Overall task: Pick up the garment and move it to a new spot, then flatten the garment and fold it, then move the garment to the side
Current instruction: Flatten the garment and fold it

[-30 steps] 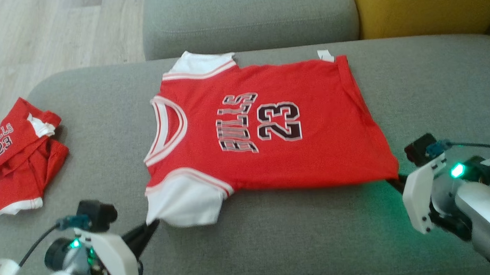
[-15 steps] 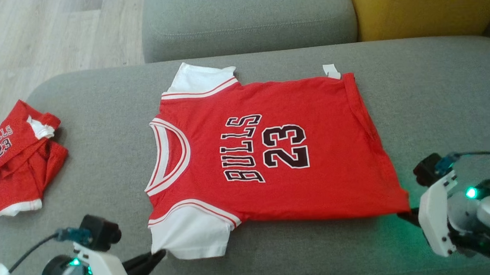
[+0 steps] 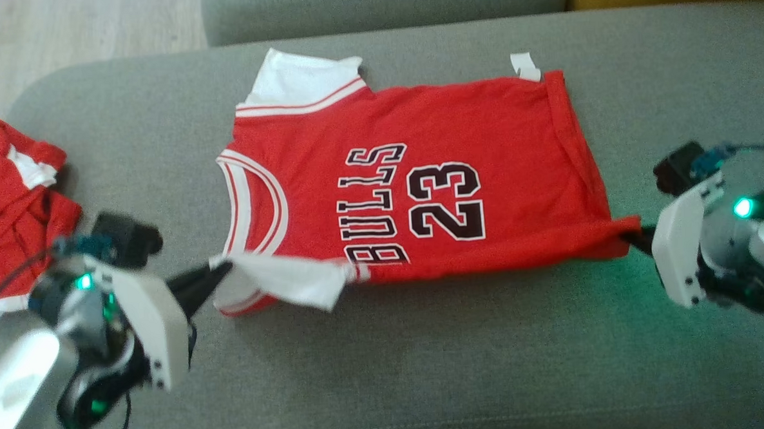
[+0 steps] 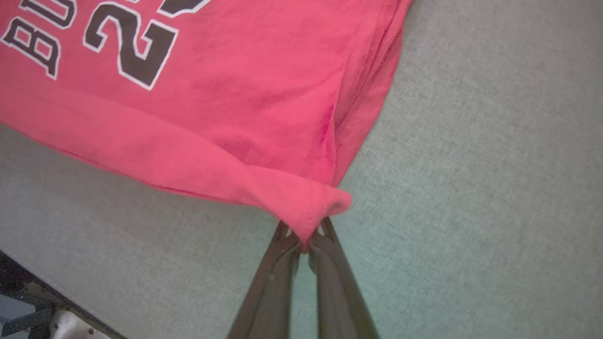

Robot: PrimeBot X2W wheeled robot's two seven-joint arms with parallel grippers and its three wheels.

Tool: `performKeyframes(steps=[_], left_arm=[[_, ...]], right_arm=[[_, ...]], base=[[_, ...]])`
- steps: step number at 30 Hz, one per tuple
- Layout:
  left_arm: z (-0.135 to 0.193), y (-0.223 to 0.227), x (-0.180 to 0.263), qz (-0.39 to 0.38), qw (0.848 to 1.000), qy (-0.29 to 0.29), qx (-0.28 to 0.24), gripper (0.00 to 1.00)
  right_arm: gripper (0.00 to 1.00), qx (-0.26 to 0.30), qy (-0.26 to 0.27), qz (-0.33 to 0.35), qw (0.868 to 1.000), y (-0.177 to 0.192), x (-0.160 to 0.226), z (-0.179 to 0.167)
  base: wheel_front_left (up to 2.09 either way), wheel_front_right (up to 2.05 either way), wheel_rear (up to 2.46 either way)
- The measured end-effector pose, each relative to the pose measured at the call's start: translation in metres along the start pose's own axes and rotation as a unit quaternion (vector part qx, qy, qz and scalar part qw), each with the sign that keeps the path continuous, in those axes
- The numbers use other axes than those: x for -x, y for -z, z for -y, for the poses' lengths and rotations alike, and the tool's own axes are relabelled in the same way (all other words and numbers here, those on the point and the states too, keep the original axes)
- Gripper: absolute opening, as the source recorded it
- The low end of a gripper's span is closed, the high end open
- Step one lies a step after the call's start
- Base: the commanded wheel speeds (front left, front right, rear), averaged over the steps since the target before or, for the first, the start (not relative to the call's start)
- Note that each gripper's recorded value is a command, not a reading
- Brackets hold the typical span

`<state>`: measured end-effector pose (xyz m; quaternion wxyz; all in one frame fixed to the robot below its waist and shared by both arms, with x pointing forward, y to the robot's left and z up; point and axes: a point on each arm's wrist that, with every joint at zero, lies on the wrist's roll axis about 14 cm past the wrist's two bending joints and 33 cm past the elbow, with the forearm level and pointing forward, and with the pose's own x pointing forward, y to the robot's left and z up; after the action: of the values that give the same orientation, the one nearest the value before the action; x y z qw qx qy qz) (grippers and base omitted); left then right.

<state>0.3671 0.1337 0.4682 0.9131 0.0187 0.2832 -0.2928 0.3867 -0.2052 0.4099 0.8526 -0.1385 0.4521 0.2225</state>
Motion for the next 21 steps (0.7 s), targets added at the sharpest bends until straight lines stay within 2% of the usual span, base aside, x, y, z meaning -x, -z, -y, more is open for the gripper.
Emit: performKeyframes(steps=[7,15,21], left_arm=[[-0.02,-0.025,-0.038,0.0,0.999,-0.01,-0.031,0.0],[-0.026,-0.024,-0.076,-0.024,0.997,-0.001,-0.072,0.0],[-0.037,-0.028,-0.093,-0.018,0.996,-0.008,-0.082,0.0]], right_arm=[[0.0,0.004,0.022,0.002,1.0,-0.022,-0.019,0.018],[0.0,0.001,0.034,-0.002,0.999,-0.028,-0.037,0.027],[0.0,-0.002,0.041,0.001,0.999,-0.029,-0.042,0.031]], base=[[0.0,0.0,0.0],[0.0,0.0,0.0],[0.0,0.0,0.0]])
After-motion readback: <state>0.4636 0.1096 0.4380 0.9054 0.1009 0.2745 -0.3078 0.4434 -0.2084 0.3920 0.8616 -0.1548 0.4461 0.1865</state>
